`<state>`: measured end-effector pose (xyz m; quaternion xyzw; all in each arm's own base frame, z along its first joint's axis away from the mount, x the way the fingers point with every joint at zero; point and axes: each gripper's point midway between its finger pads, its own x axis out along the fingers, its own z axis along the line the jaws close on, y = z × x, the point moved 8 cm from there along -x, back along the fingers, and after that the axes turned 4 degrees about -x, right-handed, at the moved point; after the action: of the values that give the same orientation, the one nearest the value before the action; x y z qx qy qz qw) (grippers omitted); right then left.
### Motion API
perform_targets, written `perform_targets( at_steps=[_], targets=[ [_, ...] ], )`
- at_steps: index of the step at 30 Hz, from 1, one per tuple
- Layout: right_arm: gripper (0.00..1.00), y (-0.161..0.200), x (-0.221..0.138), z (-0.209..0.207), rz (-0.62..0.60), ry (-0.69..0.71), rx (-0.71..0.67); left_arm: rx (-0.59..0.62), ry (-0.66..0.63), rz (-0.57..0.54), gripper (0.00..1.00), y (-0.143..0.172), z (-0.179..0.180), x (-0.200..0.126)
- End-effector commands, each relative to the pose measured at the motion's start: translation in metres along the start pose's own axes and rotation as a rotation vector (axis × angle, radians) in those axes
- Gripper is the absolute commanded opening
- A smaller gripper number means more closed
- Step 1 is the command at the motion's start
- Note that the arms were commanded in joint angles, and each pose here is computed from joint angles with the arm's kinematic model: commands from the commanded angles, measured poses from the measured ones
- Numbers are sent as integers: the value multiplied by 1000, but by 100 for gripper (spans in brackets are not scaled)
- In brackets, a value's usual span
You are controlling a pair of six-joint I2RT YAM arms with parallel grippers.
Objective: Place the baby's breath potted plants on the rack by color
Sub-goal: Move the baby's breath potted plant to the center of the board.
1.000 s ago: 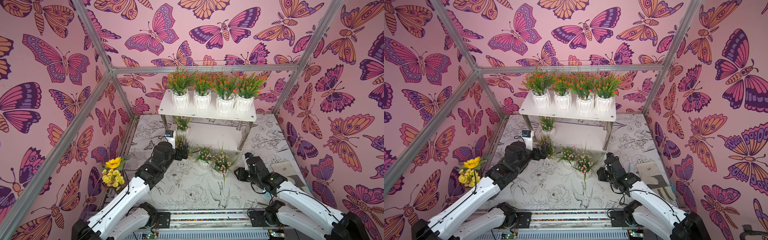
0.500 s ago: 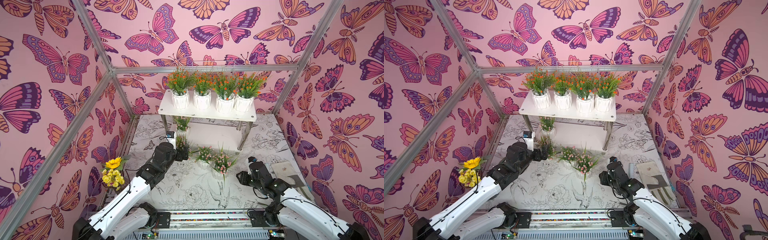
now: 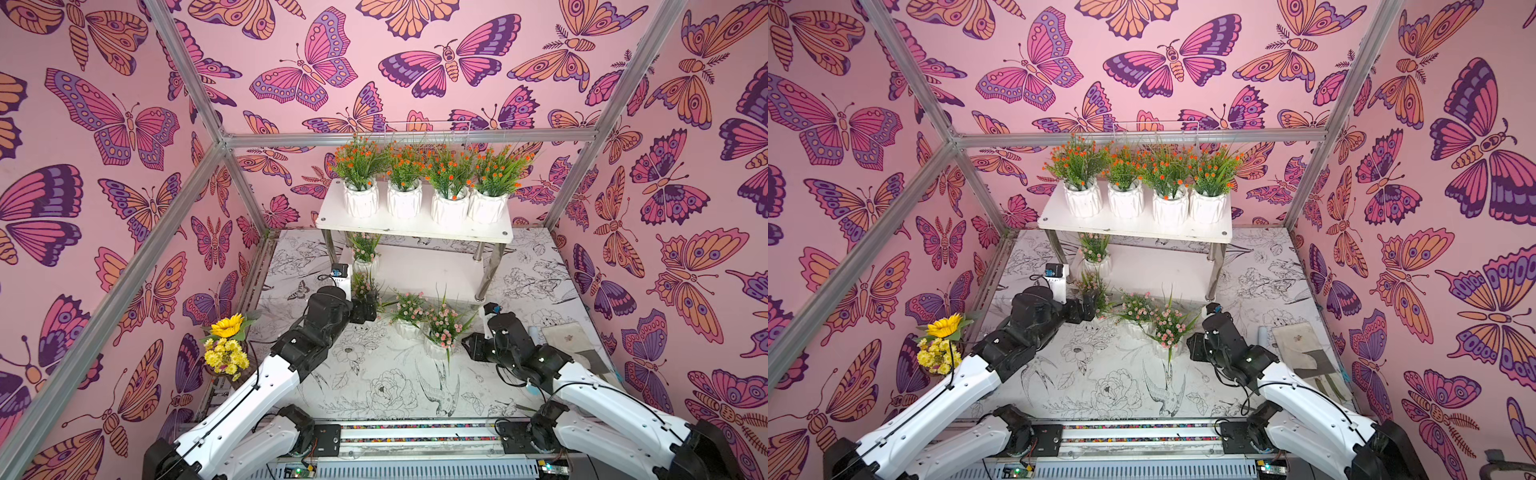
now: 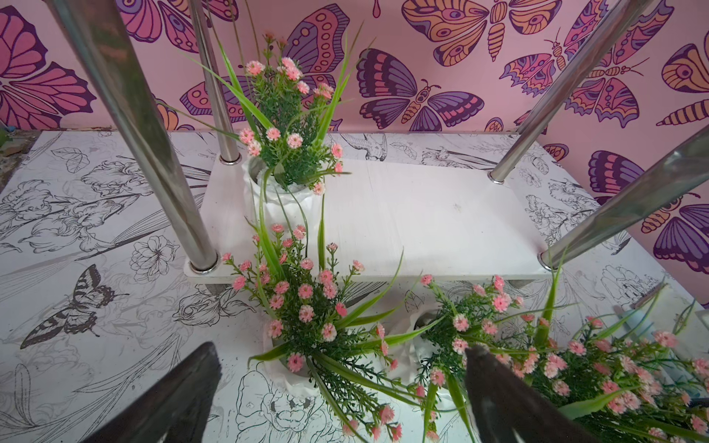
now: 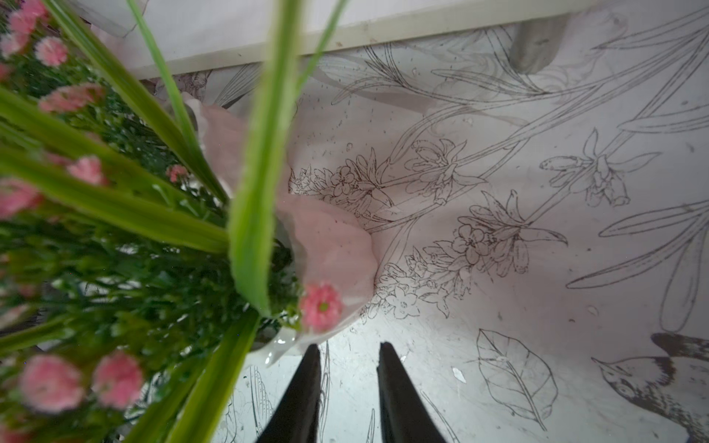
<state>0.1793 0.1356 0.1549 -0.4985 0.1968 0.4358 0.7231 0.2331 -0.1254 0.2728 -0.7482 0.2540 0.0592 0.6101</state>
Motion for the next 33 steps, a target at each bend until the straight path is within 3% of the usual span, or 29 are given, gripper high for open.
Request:
perform_targets(
  at_steps=[1, 26, 33],
  targets=[
    [28, -11, -2, 10, -21, -14, -36, 3, -1, 17, 100, 7, 1, 1],
    [26, -17, 20, 23, 11, 19, -67, 14, -18, 12, 100, 8, 3, 0],
    [22, -18, 27, 27, 15, 59, -70, 22, -23, 9, 100, 7, 4, -1]
  ],
)
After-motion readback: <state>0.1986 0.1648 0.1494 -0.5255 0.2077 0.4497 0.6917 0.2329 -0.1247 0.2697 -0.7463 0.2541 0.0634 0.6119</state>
